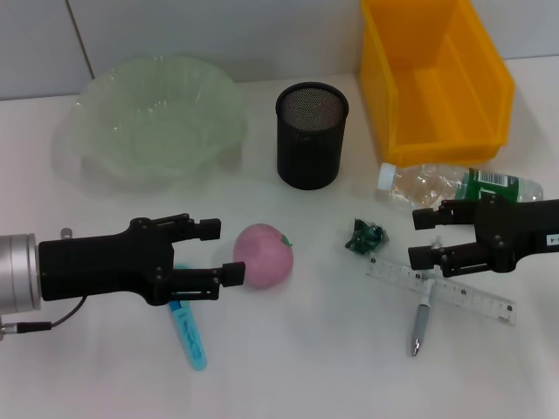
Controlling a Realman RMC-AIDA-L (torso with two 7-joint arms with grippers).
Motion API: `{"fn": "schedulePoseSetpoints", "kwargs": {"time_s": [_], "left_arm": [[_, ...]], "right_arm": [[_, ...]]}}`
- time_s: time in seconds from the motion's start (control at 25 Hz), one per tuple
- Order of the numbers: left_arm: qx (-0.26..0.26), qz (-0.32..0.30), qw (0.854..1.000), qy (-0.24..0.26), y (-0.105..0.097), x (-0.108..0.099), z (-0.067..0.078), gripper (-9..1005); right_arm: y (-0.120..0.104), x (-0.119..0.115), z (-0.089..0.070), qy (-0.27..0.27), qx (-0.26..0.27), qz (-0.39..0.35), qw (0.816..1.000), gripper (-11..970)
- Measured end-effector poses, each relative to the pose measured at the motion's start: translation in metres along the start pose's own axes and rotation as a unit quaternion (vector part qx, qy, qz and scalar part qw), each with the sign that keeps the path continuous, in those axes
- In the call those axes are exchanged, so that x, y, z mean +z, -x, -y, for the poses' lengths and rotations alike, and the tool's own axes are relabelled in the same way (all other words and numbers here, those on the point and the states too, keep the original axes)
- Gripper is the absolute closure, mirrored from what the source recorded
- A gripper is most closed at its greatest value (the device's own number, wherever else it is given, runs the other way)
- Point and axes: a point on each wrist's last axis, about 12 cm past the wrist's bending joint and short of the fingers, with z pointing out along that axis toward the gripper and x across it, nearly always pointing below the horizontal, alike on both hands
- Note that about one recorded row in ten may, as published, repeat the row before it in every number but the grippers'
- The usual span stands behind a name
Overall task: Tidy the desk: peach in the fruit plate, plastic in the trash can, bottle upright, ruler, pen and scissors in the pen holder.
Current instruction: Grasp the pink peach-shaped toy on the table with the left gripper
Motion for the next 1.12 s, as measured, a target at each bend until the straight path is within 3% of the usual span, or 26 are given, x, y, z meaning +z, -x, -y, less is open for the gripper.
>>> {"fn": "schedulePoseSetpoints", "kwargs": {"time_s": [0.88,1.12], "left_arm": [[0.007,-0.006,1.0,-0.001,0.002,0.0,0.0,138],[0.031,-0.018,0.999,0.022,0.011,0.008,-0.009,138]], "right_arm": [[-0.004,0.0,-0.001,0.0,0.006,-0.006,1.0,134],[-0.005,0.0,-0.001,-0.002,0.008,-0.005,1.0,134]]}}
